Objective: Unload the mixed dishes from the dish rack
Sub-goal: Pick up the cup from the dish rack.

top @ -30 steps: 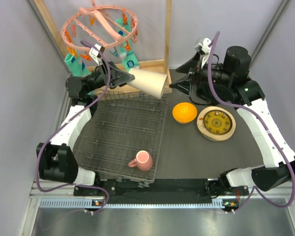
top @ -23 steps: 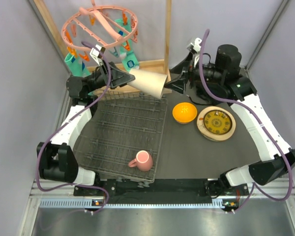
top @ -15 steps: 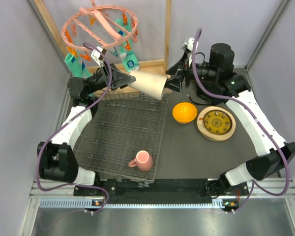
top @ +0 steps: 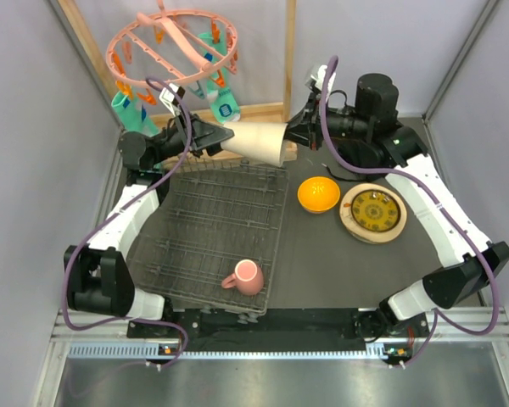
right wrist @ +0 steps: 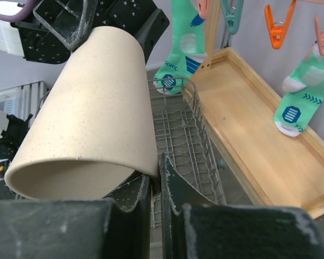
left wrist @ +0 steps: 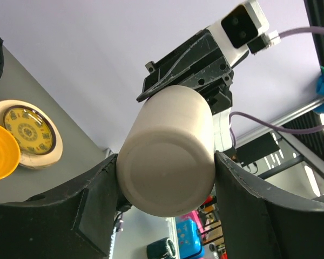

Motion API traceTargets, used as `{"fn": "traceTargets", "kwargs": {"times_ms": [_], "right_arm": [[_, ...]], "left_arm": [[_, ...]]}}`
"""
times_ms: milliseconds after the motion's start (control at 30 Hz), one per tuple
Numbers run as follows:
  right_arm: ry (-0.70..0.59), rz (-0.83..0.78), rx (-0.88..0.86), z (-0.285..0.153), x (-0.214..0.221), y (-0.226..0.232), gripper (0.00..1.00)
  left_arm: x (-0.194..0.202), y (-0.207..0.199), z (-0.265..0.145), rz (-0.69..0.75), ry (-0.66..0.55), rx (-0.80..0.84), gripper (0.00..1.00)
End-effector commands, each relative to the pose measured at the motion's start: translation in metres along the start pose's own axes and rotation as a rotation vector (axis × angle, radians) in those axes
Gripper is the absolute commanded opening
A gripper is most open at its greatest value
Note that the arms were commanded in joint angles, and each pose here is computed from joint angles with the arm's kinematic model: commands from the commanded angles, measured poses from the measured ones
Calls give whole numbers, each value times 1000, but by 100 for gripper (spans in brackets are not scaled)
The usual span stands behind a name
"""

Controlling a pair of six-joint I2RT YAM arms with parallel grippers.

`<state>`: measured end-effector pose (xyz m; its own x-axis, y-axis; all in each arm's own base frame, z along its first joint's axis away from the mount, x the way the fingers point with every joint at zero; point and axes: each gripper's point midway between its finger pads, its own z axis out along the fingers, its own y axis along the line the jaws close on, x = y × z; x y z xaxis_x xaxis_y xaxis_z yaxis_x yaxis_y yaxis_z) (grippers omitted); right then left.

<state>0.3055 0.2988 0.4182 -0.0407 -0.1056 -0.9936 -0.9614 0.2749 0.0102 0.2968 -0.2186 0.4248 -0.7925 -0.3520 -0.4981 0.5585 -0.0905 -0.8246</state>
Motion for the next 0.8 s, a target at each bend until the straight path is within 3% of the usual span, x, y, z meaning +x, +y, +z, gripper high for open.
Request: {"fn": "traceTargets", "kwargs": {"times_ms": [0, 267, 400, 567, 767], "right_arm": [[-49, -12, -39, -1, -25, 15, 0], [-52, -22, -19, -7, -26, 18, 0], [-51, -25, 5, -10, -27, 16, 0], [-3, -34, 88, -17, -21, 6, 0], [118, -80, 237, -41, 1, -9, 0]], "left_arm": [[5, -8, 0, 118, -1, 20, 63], [6, -3, -1, 112, 0, 0, 86], [5, 0, -1, 107, -2, -16, 93], [3, 2, -3, 126, -8, -37, 99], [-19, -5, -18, 185, -63, -71, 99]]}}
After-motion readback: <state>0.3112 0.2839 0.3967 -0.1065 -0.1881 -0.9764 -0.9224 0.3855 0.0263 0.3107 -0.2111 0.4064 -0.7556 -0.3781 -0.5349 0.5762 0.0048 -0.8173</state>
